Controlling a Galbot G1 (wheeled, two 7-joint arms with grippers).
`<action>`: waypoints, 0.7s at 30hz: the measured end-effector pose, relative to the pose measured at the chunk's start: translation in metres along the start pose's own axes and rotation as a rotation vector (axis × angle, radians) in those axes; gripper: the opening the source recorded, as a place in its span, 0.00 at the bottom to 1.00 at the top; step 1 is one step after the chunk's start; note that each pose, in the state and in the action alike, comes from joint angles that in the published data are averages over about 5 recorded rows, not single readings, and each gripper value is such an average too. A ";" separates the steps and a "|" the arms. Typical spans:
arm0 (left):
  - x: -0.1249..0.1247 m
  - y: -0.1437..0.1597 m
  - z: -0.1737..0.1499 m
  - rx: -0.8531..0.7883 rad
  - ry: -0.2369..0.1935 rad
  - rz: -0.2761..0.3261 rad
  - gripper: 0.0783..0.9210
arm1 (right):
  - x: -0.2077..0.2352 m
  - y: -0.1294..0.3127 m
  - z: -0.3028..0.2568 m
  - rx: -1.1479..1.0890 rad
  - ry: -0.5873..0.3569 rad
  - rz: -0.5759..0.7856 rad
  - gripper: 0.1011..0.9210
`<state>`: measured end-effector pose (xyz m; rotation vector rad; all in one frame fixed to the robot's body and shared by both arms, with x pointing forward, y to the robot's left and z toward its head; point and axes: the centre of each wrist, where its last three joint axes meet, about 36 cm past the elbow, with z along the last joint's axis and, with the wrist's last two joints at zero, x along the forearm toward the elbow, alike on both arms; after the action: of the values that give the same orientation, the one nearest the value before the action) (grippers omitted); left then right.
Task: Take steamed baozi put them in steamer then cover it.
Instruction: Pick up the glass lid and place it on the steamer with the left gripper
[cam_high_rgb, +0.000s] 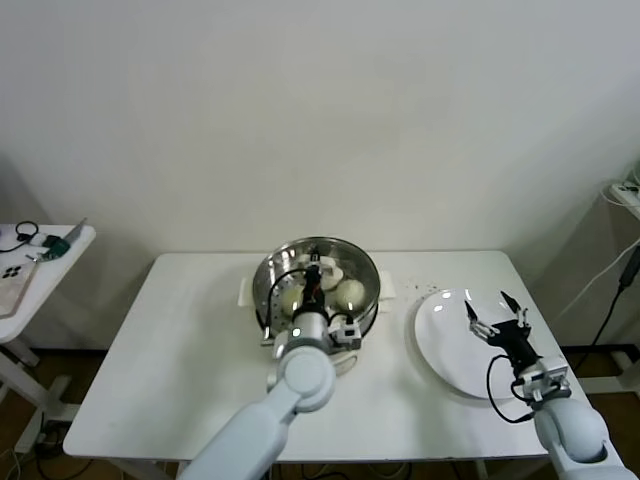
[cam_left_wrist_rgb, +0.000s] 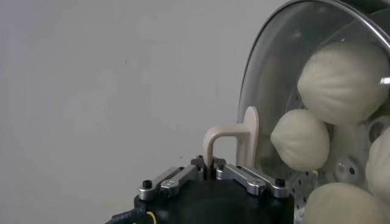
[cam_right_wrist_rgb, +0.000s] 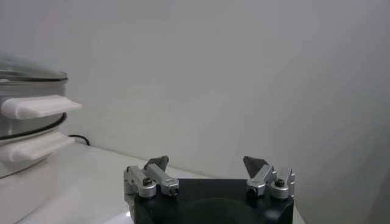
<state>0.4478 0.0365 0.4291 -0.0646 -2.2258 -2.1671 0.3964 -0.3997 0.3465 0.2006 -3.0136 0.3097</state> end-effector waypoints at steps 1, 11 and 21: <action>0.000 0.000 0.000 0.000 0.000 0.001 0.08 | 0.000 0.000 0.000 0.000 0.000 0.000 0.88; 0.000 -0.003 -0.005 0.008 0.000 0.004 0.08 | 0.000 0.000 0.001 0.000 -0.001 -0.004 0.88; 0.001 -0.007 -0.004 0.000 0.004 -0.006 0.08 | 0.000 0.000 0.001 0.001 -0.004 -0.007 0.88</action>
<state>0.4465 0.0319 0.4222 -0.0540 -2.2268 -2.1684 0.3963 -0.4000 0.3460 0.2113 -3.0160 0.3101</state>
